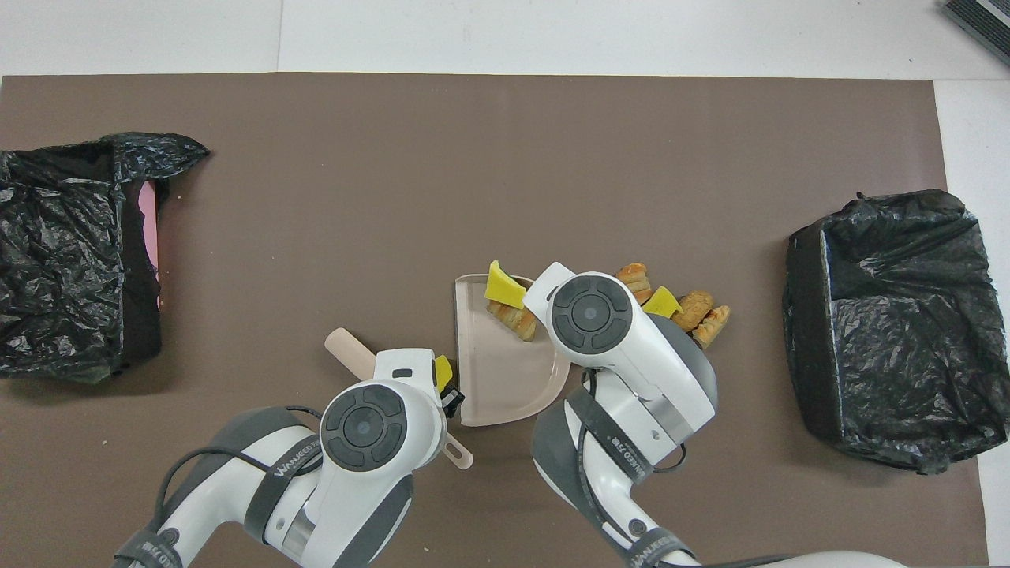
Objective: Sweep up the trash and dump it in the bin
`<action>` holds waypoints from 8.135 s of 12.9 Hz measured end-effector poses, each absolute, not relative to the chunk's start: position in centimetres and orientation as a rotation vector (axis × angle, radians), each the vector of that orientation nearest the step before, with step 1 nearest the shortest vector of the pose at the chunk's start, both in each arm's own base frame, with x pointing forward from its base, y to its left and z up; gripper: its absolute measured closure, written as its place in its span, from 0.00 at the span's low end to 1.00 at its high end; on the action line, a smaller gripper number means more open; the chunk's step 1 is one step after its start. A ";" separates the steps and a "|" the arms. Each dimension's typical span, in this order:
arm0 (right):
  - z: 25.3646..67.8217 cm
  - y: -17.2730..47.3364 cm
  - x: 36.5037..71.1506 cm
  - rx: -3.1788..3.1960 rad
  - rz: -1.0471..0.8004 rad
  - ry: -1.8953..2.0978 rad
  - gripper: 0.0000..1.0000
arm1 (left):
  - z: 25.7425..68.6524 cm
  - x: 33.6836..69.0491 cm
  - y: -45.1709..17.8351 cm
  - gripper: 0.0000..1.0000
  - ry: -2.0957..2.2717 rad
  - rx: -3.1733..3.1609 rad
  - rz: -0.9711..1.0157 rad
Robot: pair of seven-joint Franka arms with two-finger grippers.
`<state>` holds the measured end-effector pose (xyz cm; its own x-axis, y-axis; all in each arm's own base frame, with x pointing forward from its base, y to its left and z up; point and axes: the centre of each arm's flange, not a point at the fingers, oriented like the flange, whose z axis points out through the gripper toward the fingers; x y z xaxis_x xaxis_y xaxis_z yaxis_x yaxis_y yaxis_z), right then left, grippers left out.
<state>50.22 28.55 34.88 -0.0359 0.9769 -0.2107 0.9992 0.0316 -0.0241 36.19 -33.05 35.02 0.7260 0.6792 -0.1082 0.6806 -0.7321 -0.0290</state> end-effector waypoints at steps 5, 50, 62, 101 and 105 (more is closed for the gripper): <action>35.3 28.8 50.1 2.084 -0.269 2.139 0.69 | 35.9 37.3 -34.3 0.74 1.068 2.862 -0.122; 54.5 0.8 55.3 2.570 -0.039 1.617 0.69 | 45.1 34.7 -33.9 0.74 -0.288 3.126 -0.331; 56.1 -24.7 45.4 2.301 -0.502 1.819 0.69 | 34.7 20.5 -40.3 0.74 -0.169 3.136 -0.327; 55.8 -18.2 40.4 2.142 -1.063 1.446 0.69 | 69.8 52.7 -6.3 0.00 -0.242 3.099 0.074; 59.9 -17.3 39.2 2.323 -0.857 1.412 0.69 | 69.8 52.6 -6.3 0.00 -0.242 3.099 0.071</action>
